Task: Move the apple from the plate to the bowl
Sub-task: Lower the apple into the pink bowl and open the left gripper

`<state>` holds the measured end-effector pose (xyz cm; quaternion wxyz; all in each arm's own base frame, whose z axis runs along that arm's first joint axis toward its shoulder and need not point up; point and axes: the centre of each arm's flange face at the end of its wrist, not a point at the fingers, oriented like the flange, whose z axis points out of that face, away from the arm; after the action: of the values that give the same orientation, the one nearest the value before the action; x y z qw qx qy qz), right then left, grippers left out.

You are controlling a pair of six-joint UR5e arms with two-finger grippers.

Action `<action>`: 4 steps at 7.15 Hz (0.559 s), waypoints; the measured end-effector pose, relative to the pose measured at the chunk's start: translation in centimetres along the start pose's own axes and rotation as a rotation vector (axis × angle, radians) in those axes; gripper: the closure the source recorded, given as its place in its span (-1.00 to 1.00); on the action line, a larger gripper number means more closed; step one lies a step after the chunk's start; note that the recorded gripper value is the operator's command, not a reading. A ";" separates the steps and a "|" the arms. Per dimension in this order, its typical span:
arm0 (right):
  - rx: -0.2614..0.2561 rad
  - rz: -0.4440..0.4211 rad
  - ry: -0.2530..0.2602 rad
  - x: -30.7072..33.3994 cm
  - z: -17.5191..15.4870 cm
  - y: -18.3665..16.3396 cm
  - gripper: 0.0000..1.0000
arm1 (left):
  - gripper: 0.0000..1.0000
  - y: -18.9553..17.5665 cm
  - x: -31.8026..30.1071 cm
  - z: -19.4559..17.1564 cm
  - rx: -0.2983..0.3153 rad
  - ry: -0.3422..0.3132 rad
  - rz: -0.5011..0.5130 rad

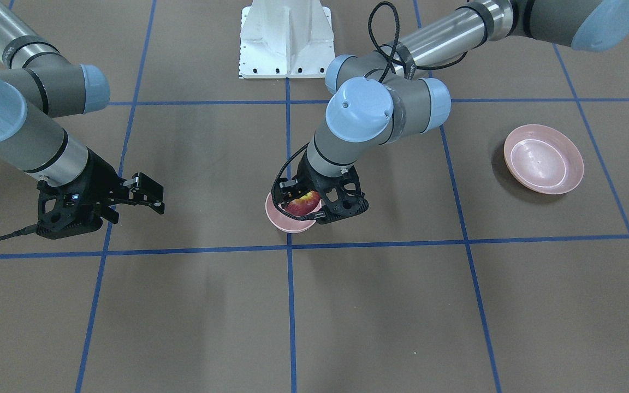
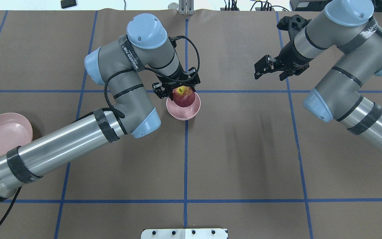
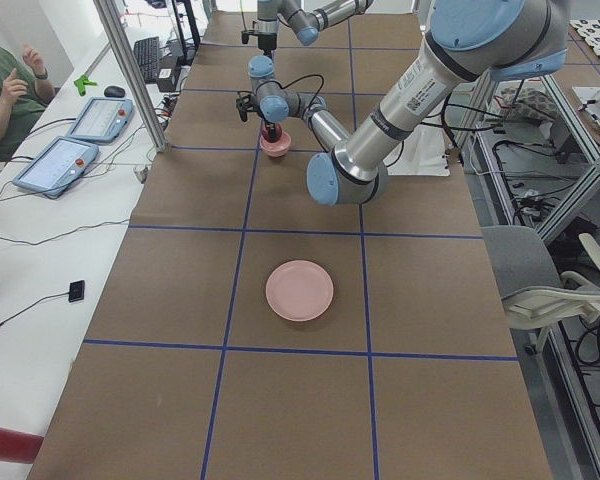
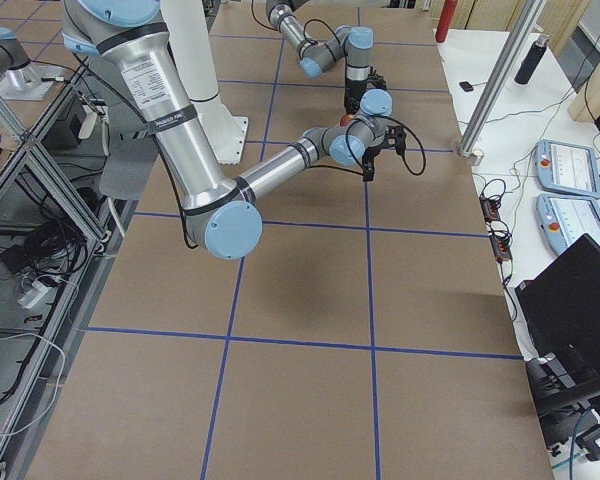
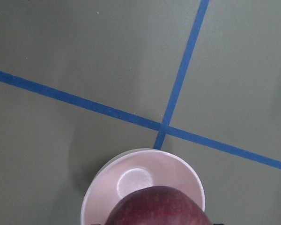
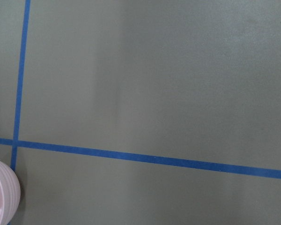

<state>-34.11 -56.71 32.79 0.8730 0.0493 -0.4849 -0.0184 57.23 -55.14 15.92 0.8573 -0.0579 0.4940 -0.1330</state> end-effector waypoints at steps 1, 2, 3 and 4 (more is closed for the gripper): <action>0.000 -0.002 0.000 -0.2 0.1 0.1 -1.00 | 1.00 0.2 0.0 0.6 0.001 -0.004 0.002; 0.000 -0.004 0.001 -0.4 0.3 0.2 -1.00 | 1.00 0.3 -0.2 0.9 0.001 -0.009 0.000; -0.002 -0.004 0.001 -0.6 0.4 0.2 -1.00 | 1.00 0.2 -0.3 1.1 0.001 -0.014 -0.003; -0.004 0.000 0.001 -0.6 0.5 0.2 -1.00 | 0.28 0.2 -0.5 1.3 0.001 -0.019 -0.006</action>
<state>-34.82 -56.47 32.54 0.8733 0.0478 -0.4844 -0.0192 58.16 -54.90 16.91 0.8615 -0.0602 0.4857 -0.1352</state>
